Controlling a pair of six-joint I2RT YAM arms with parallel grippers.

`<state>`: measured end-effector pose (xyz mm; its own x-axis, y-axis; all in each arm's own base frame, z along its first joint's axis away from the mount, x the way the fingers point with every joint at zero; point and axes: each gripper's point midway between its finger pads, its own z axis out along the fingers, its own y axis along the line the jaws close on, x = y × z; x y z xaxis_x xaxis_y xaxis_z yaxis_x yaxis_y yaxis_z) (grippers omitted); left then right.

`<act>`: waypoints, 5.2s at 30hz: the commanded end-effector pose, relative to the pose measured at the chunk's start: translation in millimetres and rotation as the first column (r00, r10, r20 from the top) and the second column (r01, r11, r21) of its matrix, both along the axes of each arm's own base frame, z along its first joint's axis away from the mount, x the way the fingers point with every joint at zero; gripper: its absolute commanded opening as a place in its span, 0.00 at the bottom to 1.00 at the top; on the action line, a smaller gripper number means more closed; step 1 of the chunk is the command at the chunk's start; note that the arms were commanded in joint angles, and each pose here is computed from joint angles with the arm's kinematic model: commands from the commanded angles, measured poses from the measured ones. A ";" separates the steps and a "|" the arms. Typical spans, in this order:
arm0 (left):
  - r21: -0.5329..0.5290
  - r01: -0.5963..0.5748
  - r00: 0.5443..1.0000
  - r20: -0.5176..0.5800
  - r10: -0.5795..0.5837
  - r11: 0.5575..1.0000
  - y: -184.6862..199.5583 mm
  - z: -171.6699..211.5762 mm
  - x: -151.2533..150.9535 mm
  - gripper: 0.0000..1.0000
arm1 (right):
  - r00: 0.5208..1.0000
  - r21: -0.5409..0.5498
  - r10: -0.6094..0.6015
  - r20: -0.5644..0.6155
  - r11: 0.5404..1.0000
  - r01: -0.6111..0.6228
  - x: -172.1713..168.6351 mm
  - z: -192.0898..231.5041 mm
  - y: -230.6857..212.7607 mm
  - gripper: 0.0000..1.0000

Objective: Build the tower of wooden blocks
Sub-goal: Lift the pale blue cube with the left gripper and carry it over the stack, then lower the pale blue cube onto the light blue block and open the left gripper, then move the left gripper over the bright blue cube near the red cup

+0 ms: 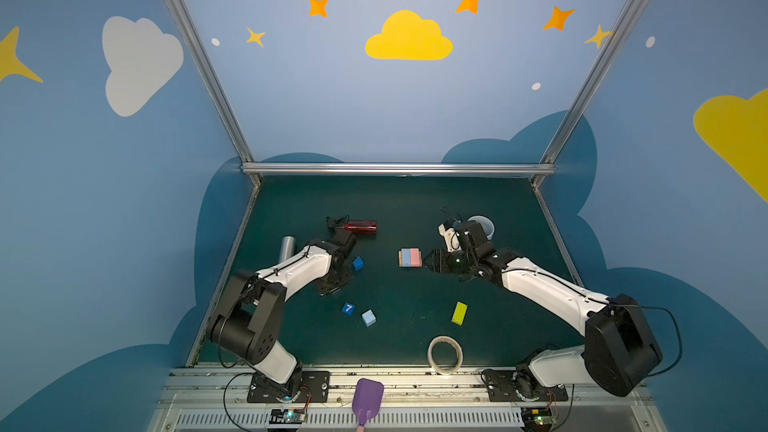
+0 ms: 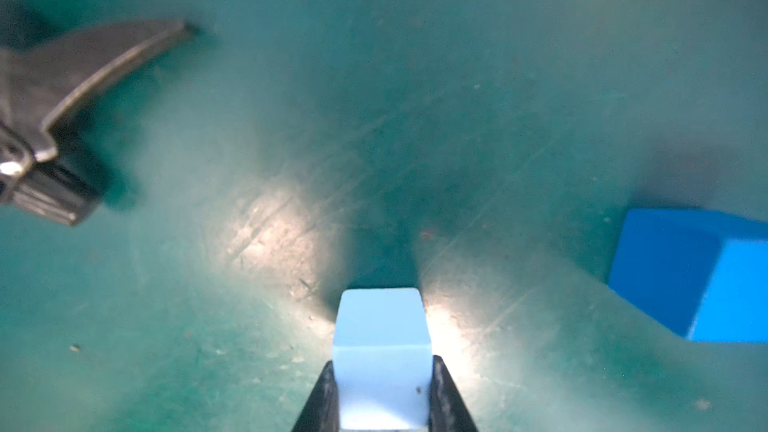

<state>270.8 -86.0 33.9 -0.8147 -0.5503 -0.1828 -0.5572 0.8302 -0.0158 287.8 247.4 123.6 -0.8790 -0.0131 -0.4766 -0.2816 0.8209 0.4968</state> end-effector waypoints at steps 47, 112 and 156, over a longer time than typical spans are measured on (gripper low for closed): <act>0.003 0.657 0.754 -0.004 -0.657 0.754 -242.9 51.2 86.6 0.11 | 0.973 -0.011 -0.219 0.071 0.975 0.220 -11.6 10.8 -97.2 0.63; -0.041 0.576 0.816 -0.017 -0.577 0.816 -253.6 27.0 107.5 0.23 | 0.975 0.014 -0.219 0.029 0.976 0.219 -6.4 -0.3 -93.8 0.63; 0.060 0.582 0.799 0.146 -0.584 0.811 -235.4 120.2 121.4 0.55 | 0.975 0.005 -0.223 0.008 0.975 0.223 -11.5 -8.3 -95.9 0.63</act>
